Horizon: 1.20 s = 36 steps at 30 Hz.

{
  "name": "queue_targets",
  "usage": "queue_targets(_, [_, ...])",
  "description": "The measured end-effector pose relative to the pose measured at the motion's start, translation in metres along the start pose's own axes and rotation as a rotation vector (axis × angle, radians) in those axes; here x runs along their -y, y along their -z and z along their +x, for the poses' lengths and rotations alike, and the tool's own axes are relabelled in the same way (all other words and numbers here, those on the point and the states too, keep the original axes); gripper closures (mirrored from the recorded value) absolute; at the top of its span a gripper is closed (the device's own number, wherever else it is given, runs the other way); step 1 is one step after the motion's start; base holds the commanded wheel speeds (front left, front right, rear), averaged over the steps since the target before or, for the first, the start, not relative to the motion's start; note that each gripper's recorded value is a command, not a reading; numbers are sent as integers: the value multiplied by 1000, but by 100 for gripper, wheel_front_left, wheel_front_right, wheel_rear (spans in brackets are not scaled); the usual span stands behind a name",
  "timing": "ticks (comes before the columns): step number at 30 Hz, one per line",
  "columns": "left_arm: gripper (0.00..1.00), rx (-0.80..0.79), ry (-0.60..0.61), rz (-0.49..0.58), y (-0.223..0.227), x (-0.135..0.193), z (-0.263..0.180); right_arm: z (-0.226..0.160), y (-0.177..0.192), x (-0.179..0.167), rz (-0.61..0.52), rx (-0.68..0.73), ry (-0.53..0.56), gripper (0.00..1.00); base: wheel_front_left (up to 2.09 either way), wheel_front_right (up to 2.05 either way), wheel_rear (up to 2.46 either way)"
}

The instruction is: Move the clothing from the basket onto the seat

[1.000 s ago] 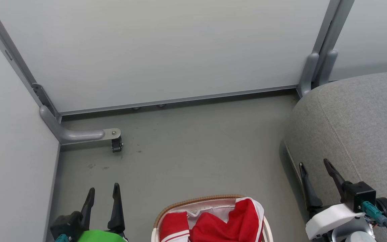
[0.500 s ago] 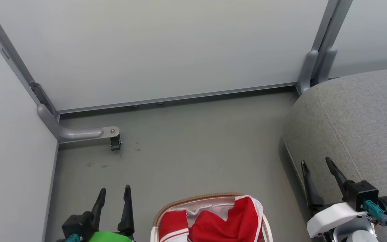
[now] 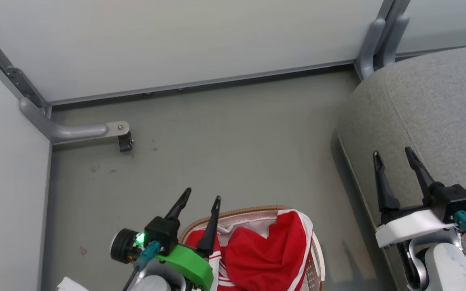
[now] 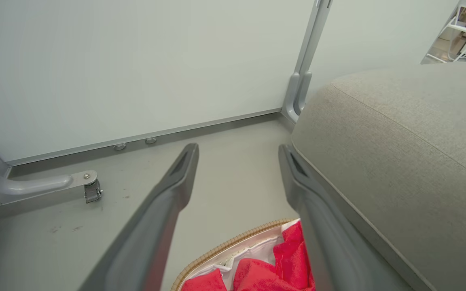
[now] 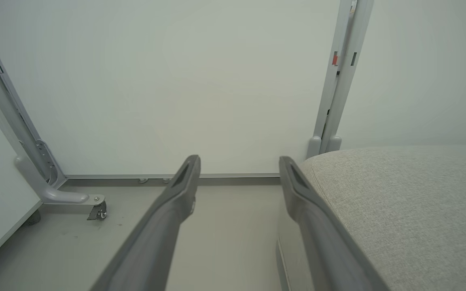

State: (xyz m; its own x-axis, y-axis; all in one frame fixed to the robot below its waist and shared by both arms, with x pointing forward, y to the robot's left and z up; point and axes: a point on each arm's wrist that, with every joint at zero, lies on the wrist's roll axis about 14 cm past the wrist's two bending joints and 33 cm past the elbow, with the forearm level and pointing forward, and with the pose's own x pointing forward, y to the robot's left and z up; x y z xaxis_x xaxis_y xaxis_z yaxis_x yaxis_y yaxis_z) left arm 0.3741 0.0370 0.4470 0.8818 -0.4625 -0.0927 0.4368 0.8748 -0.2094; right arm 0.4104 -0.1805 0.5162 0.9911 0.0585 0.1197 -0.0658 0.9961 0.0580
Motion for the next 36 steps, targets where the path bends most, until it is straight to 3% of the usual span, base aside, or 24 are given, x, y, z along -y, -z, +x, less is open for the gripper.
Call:
queue_targets(12, [0, -324, 372, 149, 103, 59, 44, 50, 25, 30, 18, -11, 73, 0, 0, 0, 0])
queue_targets(19, [0, -532, 485, 160, 175, 60, 44, 64, 56, 47, 30, -59, 111, 0, 0, 0, 0])
queue_targets(25, [0, -678, 640, 232, 230, 69, 32, 60, 90, 66, 36, -135, 159, 0, 0, 0, 0])
queue_targets(36, [0, -857, 769, 256, 296, 73, 19, 49, 131, 89, 39, -232, 221, 0, 0, 0, 0])
